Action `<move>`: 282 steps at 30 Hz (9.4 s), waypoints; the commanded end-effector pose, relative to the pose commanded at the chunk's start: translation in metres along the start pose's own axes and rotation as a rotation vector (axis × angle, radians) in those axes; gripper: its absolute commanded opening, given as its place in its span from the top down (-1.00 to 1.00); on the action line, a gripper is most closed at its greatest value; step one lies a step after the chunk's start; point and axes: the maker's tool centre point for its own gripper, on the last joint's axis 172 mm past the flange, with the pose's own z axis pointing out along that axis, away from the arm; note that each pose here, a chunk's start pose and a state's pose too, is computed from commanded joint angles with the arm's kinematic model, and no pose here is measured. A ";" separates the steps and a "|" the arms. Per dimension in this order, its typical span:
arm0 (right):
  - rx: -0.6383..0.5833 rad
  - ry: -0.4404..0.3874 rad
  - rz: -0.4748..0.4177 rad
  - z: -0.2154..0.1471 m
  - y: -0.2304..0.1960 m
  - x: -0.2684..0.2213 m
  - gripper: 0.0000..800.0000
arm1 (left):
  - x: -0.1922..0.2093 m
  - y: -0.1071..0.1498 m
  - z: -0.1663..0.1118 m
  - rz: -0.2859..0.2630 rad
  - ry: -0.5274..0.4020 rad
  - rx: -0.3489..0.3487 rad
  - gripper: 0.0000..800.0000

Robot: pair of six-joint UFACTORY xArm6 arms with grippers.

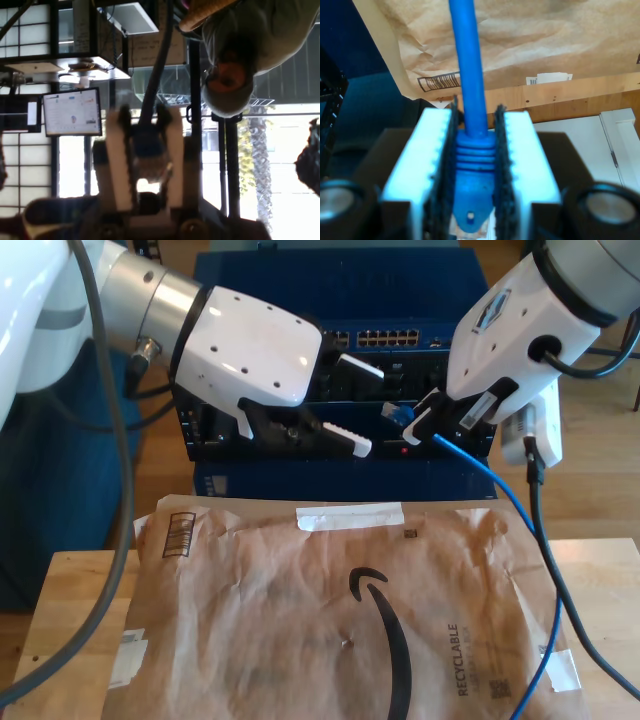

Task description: Grab the cable and plug it in

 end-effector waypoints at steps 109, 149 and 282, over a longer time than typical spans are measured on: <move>0.178 -0.092 -0.466 -0.068 0.019 -0.037 -0.99 | -0.012 0.013 -0.039 -0.194 -0.166 -0.058 0.99; 0.433 -0.246 -0.750 -0.030 0.026 -0.115 -0.97 | -0.031 -0.006 -0.109 -0.561 -0.541 0.211 0.99; 0.584 -0.356 -0.830 -0.017 0.046 -0.153 0.99 | -0.037 -0.016 -0.154 -0.568 -0.766 0.272 -0.99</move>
